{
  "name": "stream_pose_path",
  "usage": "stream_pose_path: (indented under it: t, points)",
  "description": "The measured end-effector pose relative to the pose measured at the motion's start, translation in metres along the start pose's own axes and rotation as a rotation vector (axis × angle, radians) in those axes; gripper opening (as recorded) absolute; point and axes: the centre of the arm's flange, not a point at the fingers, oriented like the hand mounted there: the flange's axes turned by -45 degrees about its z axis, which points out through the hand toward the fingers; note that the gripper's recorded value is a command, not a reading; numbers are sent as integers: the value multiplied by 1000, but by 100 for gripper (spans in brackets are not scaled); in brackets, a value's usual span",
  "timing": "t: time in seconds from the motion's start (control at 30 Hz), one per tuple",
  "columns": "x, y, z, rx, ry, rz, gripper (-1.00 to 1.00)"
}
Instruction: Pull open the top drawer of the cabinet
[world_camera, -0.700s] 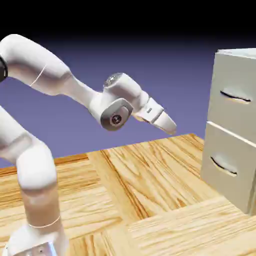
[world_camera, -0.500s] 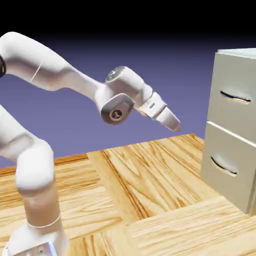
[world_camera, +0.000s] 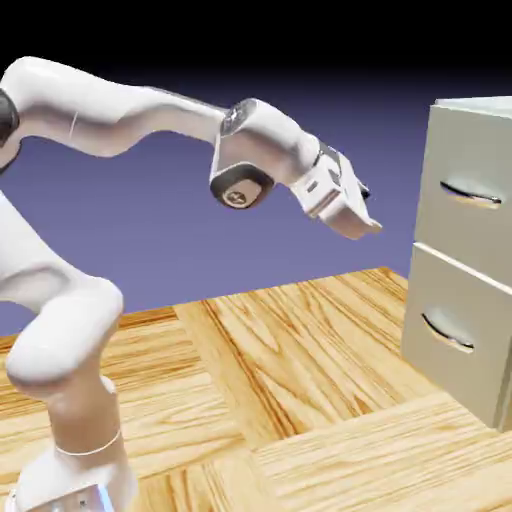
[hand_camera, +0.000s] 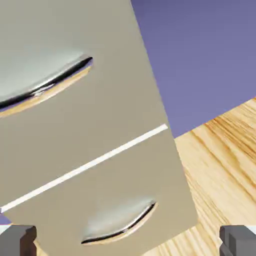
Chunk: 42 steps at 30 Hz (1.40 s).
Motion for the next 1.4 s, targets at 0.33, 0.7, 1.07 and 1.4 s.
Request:
stream_pose_path:
  t: [0.33,0.7,1.07,1.4]
  points:
    - [15,-18,13,87,68,232,100]
    - [17,-39,52,226,124,475,100]
    - [10,-55,113,391,171,730,100]
    - [1,-60,179,548,228,990,100]
